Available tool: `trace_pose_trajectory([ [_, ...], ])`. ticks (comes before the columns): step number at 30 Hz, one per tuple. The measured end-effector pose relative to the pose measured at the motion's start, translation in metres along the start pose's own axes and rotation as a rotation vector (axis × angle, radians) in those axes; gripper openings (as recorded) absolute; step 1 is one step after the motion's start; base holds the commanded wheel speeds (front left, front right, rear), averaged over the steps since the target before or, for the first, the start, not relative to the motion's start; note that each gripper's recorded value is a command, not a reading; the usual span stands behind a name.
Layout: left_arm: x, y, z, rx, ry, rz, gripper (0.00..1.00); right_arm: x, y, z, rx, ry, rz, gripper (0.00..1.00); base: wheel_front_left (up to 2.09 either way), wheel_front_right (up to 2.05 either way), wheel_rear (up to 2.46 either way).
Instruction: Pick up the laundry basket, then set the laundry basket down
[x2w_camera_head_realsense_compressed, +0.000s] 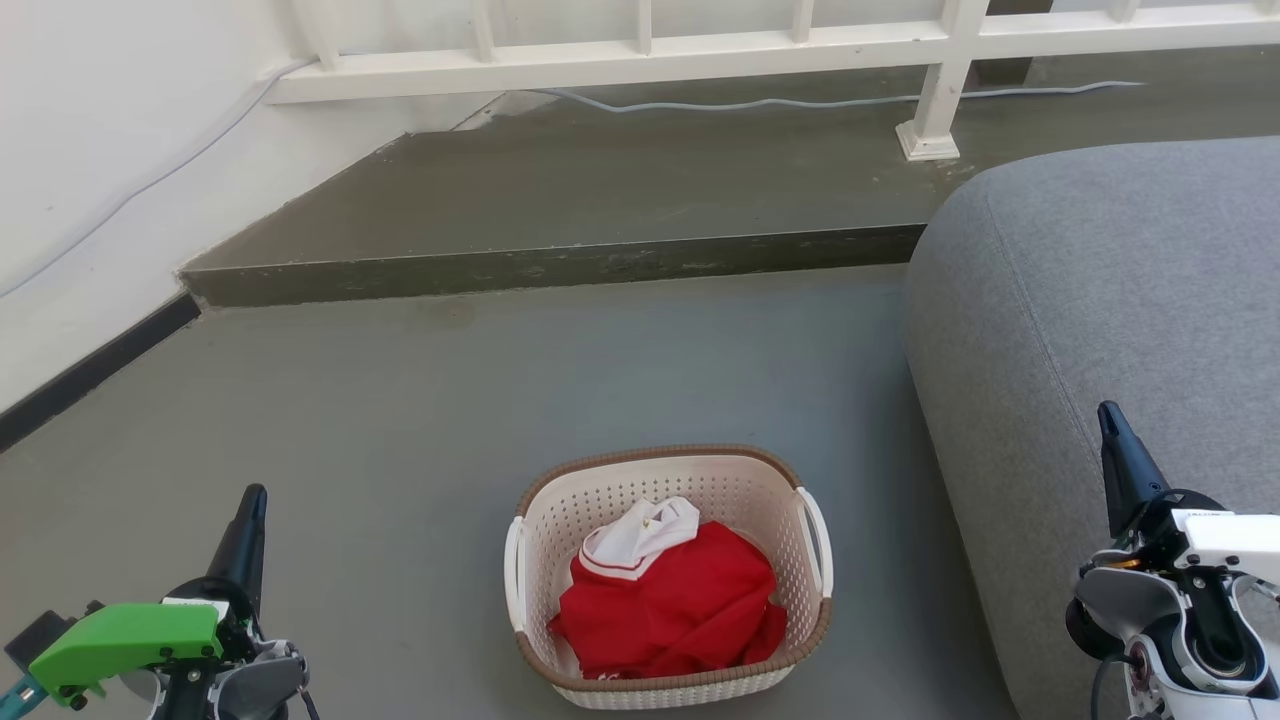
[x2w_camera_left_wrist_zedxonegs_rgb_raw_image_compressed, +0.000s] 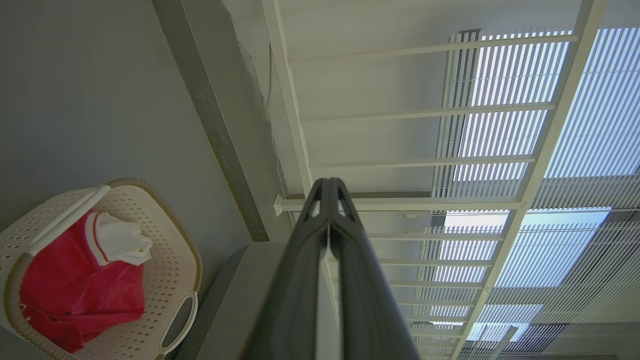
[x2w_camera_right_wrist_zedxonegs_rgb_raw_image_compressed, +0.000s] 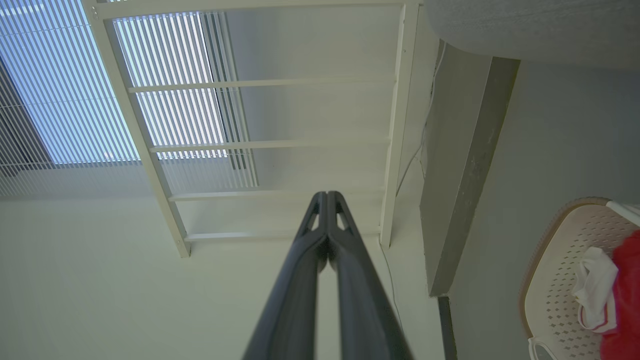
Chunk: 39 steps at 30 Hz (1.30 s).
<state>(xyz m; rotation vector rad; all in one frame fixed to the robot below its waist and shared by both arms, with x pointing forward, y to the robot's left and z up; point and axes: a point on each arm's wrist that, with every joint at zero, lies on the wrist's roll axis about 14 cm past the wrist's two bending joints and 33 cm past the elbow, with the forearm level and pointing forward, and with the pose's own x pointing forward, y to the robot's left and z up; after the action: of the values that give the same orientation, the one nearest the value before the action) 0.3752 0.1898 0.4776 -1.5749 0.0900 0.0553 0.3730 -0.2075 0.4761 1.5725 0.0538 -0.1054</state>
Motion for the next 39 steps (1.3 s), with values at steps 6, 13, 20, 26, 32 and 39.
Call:
trace_pose_trajectory([
  [6, 0.0000, -0.0001, -0.0001, 0.000, 0.000, -0.001, 0.00, 0.0000, 0.0000, 0.0000, 0.000, 0.000, 0.000, 0.00, 0.00, 0.00, 0.00],
  [13, 0.0000, -0.0002, -0.0001, 0.000, 0.000, -0.001, 0.00, 0.0000, 0.0002, 0.0000, 0.000, 0.000, 0.001, 0.00, 0.00, 0.00, 0.00],
  [20, 0.0000, -0.0002, -0.0001, 0.000, 0.000, -0.001, 0.00, 0.0000, 0.0002, 0.0000, 0.001, -0.001, 0.002, 0.00, 0.00, 0.00, 0.00],
  [26, 0.0000, -0.0002, -0.0001, 0.000, 0.000, -0.001, 0.00, 0.0000, 0.0003, 0.0000, 0.001, -0.001, 0.002, 0.00, 0.00, 0.00, 0.00],
  [32, 0.0000, -0.0002, -0.0001, 0.000, 0.000, -0.001, 0.00, 0.0000, 0.0003, 0.0001, 0.002, -0.001, 0.003, 0.00, 0.00, 0.00, 0.00],
  [39, 0.0000, -0.0002, -0.0001, 0.000, 0.000, -0.001, 0.00, 0.0000, 0.0003, 0.0000, 0.002, -0.001, 0.003, 0.00, 0.00, 0.00, 0.00],
])
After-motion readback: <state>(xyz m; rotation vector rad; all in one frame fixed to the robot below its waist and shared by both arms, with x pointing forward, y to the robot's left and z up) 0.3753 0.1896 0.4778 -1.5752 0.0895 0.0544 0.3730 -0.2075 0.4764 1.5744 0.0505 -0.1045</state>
